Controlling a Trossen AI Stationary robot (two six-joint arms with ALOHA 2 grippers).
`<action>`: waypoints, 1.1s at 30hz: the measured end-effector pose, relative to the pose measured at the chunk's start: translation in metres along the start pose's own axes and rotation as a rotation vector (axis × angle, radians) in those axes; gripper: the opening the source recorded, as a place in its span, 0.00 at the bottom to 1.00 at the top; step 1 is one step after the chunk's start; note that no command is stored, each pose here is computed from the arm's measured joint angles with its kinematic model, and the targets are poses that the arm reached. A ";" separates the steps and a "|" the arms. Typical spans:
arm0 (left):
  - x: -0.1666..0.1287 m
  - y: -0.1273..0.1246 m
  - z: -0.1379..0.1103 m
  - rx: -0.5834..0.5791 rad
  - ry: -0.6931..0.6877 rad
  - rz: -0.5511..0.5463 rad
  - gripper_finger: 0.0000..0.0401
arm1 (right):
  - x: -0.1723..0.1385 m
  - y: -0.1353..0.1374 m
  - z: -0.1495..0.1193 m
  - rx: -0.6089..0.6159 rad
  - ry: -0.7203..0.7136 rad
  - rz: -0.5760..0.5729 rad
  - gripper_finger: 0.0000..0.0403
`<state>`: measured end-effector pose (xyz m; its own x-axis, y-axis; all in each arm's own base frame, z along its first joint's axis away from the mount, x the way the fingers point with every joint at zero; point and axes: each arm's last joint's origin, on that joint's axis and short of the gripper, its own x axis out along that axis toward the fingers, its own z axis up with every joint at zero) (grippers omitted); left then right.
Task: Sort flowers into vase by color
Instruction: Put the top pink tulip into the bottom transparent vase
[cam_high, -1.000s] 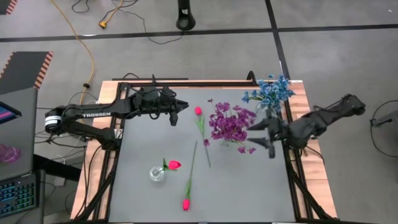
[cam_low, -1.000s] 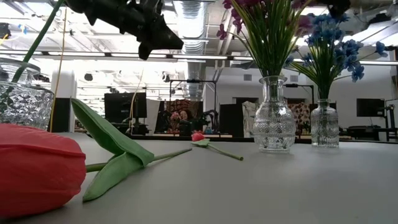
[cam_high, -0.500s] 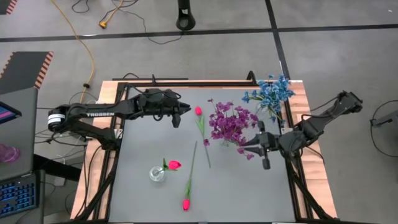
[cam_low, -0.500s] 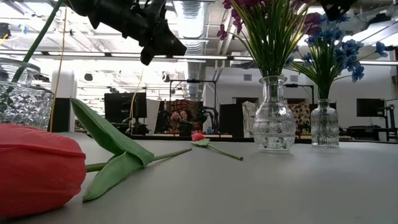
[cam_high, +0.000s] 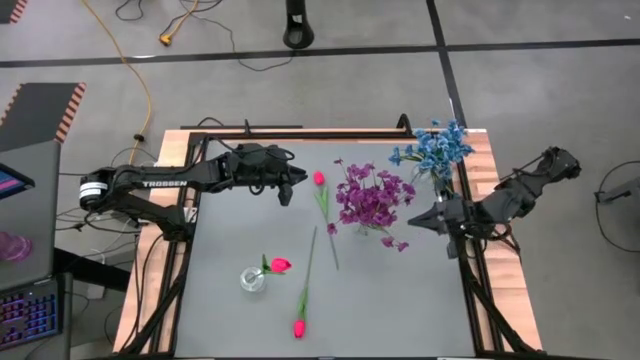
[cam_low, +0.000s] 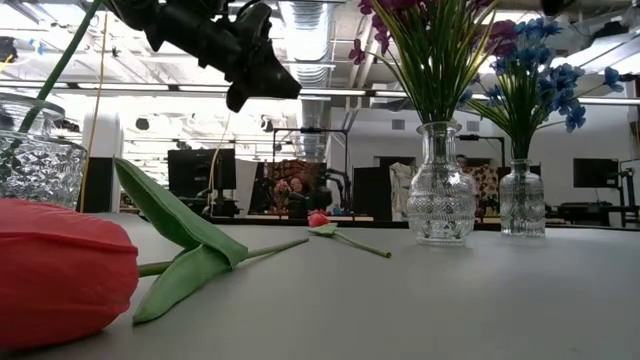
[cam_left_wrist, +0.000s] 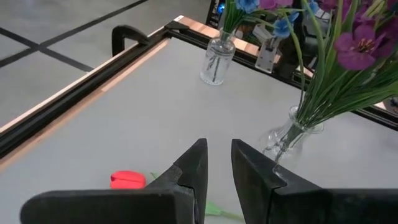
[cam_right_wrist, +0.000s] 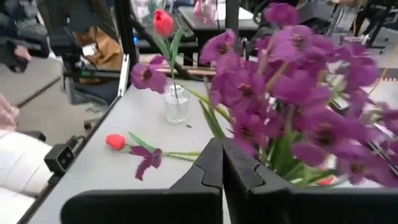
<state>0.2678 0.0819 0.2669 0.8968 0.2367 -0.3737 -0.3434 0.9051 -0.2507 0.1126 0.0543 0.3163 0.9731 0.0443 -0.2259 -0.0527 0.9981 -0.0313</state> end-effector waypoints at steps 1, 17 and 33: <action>0.000 0.000 0.000 0.000 0.002 0.001 0.15 | -0.001 -0.001 -0.004 0.000 -0.008 0.000 0.07; 0.000 0.001 0.001 -0.001 -0.012 0.030 0.15 | -0.012 -0.016 -0.078 0.094 -0.344 -0.004 0.06; 0.010 -0.001 0.021 -0.160 -0.023 0.144 0.33 | 0.003 -0.029 -0.111 0.065 -0.457 -0.088 0.06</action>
<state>0.2828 0.0907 0.2819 0.8410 0.3690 -0.3956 -0.5065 0.7942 -0.3357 0.0917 0.0206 0.2082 0.9730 -0.0410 0.2271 0.0343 0.9989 0.0331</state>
